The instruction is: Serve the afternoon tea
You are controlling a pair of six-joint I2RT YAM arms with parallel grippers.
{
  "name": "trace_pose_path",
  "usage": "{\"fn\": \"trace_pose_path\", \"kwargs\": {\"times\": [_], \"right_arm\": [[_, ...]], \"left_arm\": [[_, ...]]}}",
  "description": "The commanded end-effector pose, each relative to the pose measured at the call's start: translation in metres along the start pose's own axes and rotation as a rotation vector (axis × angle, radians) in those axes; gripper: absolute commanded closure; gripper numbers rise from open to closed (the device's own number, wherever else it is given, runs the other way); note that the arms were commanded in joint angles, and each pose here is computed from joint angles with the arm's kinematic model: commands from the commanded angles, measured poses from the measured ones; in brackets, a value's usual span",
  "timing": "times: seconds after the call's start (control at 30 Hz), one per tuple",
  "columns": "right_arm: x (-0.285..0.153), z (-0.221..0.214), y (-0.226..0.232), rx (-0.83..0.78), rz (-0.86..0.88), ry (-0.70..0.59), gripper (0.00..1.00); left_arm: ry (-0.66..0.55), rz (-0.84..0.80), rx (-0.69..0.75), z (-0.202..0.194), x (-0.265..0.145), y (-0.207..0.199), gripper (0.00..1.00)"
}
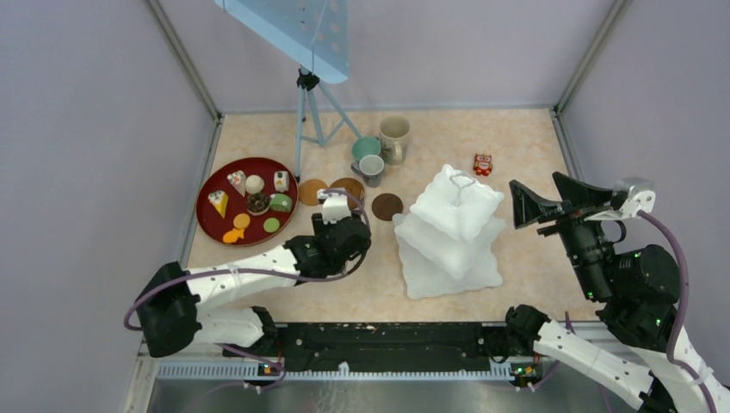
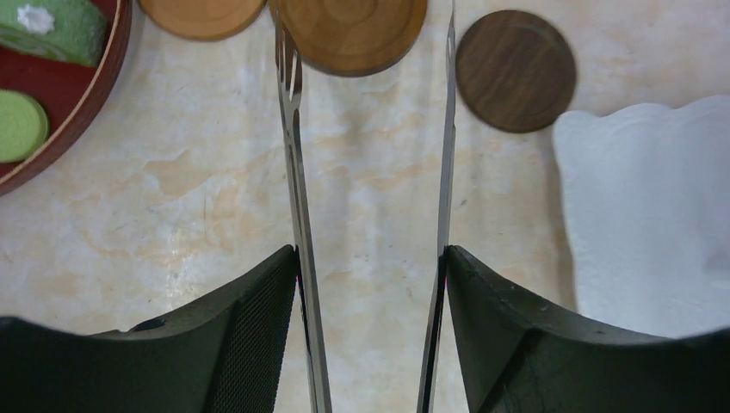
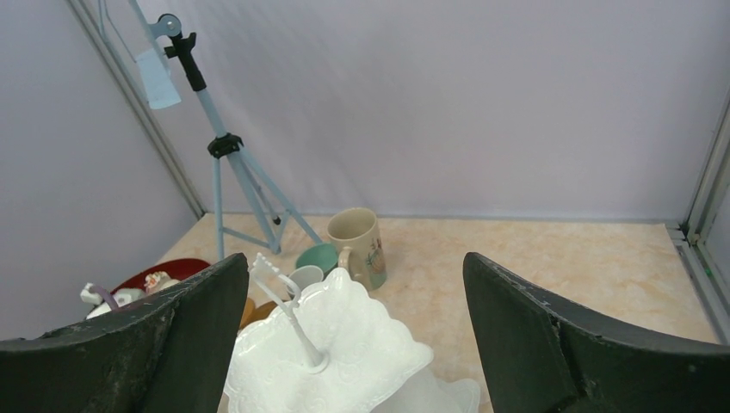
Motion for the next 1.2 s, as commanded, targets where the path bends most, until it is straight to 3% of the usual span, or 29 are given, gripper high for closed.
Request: {"fn": "trace_pose_path", "kwargs": {"times": [0.0, 0.43, 0.7, 0.87, 1.17], "right_arm": [[0.000, 0.005, -0.001, 0.006, -0.001, -0.033, 0.07], [0.006, -0.003, 0.008, 0.021, 0.023, -0.009, 0.07], [0.060, 0.000, 0.006, -0.207, -0.206, 0.152, 0.04], [0.092, 0.001, 0.016, -0.263, -0.262, 0.160, 0.02], [0.111, -0.038, -0.010, -0.125, -0.342, 0.302, 0.02]], "left_arm": [[0.071, -0.116, 0.056, 0.036, -0.022, -0.015, 0.30], [0.135, -0.157, 0.114, 0.119, -0.046, -0.014, 0.32], [0.144, -0.137, 0.093, 0.164, -0.045, 0.004, 0.32], [0.122, -0.112, 0.073, 0.186, -0.043, 0.017, 0.34], [0.095, -0.020, 0.098, 0.208, -0.051, 0.039, 0.35]]}}
Point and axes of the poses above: each gripper's point midway between its finger pads, its own x axis out along the fingers, its own y axis along the line the jaws close on, z = x × y, the point moved 4 cm from there along -x, back along the fingers, and after that the axes turned 9 degrees about -x, right-handed, at the moved point
